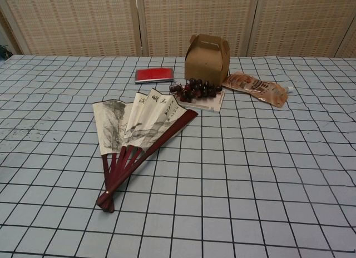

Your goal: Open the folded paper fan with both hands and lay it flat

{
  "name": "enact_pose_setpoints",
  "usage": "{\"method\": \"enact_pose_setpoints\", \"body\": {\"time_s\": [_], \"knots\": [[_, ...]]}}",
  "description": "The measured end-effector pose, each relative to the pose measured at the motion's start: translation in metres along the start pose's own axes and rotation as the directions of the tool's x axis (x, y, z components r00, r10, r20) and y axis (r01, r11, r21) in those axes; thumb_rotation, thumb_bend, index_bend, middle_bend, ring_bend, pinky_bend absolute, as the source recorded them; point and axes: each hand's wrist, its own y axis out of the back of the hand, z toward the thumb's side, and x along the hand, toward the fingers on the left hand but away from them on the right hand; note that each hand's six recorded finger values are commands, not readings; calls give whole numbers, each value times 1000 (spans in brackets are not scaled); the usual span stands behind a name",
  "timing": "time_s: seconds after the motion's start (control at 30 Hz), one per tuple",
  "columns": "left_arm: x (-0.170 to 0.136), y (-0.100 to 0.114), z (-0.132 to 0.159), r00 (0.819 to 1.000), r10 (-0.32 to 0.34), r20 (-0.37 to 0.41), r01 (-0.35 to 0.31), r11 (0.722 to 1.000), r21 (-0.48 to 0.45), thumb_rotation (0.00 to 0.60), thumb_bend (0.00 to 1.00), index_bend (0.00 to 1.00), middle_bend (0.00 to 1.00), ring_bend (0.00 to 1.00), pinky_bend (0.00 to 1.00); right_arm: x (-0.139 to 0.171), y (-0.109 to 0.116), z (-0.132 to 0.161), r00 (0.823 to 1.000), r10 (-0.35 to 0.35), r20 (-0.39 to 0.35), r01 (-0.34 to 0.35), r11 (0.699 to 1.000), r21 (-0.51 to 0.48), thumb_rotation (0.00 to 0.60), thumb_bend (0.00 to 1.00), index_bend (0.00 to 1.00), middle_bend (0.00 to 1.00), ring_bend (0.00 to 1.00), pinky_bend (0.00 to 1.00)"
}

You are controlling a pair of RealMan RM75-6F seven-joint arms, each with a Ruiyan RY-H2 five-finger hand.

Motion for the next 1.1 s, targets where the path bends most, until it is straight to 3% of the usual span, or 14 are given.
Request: {"method": "enact_pose_setpoints", "body": {"time_s": [0.3, 0.5, 0.6, 0.8, 1.1], "knots": [[2, -1, -2, 1000, 21, -21, -21, 1000, -3, 600, 447, 0, 0, 0, 110, -1, 0, -2, 1000, -6, 9, 6, 1000, 0, 600, 147, 4, 0, 0, 0], [6, 5, -2, 997, 73, 15, -73, 997, -5, 600, 446, 0, 0, 0, 115, -17, -14, 5, 999, -49, -10, 49, 999, 10, 600, 148, 116, 0, 0, 0], [7, 6, -3, 995, 98, 22, -98, 995, 1, 600, 445, 0, 0, 0, 114, -34, -24, 15, 997, -63, -37, 64, 998, 22, 600, 147, 165, 0, 0, 0], [10, 4, -11, 996, 88, -18, -88, 996, -1, 600, 446, 0, 0, 0, 114, -80, -49, 40, 995, 8, -103, 1, 996, 91, 600, 148, 215, 0, 0, 0], [21, -16, -37, 995, 61, -82, -56, 997, 60, 600, 446, 0, 0, 0, 102, -173, -105, 115, 974, 86, -208, -57, 988, 142, 600, 167, 280, 0, 0, 0]]}}
